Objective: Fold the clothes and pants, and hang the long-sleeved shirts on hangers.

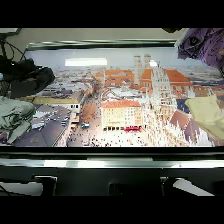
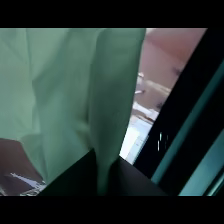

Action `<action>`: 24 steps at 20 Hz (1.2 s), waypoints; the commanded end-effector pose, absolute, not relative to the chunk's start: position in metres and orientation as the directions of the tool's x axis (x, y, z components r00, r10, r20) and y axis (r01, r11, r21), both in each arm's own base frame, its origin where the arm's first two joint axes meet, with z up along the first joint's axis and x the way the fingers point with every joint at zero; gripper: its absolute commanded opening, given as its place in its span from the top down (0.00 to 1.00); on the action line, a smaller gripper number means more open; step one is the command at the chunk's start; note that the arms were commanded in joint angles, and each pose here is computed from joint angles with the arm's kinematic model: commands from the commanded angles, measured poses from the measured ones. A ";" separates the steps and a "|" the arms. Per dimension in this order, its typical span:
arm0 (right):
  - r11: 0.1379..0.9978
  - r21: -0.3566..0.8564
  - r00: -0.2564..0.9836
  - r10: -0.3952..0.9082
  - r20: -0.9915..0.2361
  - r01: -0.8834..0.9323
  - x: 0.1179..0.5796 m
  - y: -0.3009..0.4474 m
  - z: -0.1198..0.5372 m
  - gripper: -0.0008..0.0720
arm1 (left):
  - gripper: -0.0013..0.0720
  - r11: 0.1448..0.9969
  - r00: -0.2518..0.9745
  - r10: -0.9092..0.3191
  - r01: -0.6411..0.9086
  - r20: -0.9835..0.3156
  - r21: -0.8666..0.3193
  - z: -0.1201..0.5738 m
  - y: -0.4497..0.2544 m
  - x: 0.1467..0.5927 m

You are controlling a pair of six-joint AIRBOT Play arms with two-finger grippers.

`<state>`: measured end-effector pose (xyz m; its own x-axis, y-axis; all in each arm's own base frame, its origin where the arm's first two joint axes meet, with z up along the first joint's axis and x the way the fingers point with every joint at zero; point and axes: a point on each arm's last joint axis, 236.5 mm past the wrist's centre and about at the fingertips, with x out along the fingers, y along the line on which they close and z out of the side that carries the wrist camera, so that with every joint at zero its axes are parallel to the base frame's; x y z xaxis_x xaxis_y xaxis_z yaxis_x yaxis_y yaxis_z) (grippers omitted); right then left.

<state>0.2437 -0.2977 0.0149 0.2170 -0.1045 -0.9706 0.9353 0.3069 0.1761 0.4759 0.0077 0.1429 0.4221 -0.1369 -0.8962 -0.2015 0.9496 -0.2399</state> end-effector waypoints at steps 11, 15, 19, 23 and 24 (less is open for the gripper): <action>0.249 -0.079 -0.067 -0.053 -0.996 0.965 0.132 -0.247 -0.056 0.95 | 0.96 0.952 0.419 -0.143 -0.188 -0.897 -0.240 0.142 0.001 0.476; 0.251 -0.101 -0.091 -0.048 -0.995 0.963 0.127 -0.245 -0.056 0.94 | 0.96 0.952 0.419 -0.143 -0.188 -0.897 -0.240 0.142 0.001 0.476; 0.261 -0.142 -0.130 -0.064 -0.989 0.955 0.118 -0.249 -0.054 0.23 | 0.96 0.952 0.419 -0.143 -0.188 -0.897 -0.240 0.142 0.001 0.476; 0.281 0.091 0.152 -0.205 -0.967 0.956 0.189 -0.288 -0.003 0.36 | 0.96 0.952 0.416 -0.144 -0.188 -0.898 -0.240 0.142 0.001 0.475; 0.351 0.216 0.309 -0.237 -0.921 0.911 0.231 -0.295 0.025 0.47 | 0.96 0.952 0.416 -0.144 -0.189 -0.898 -0.240 0.142 0.001 0.475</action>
<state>0.1598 -0.2748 -0.0239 0.0309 -0.1554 -0.9874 0.9631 0.2687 -0.0121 0.4758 0.0011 0.1427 0.4191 -0.1431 -0.8966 -0.1884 0.9523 -0.2401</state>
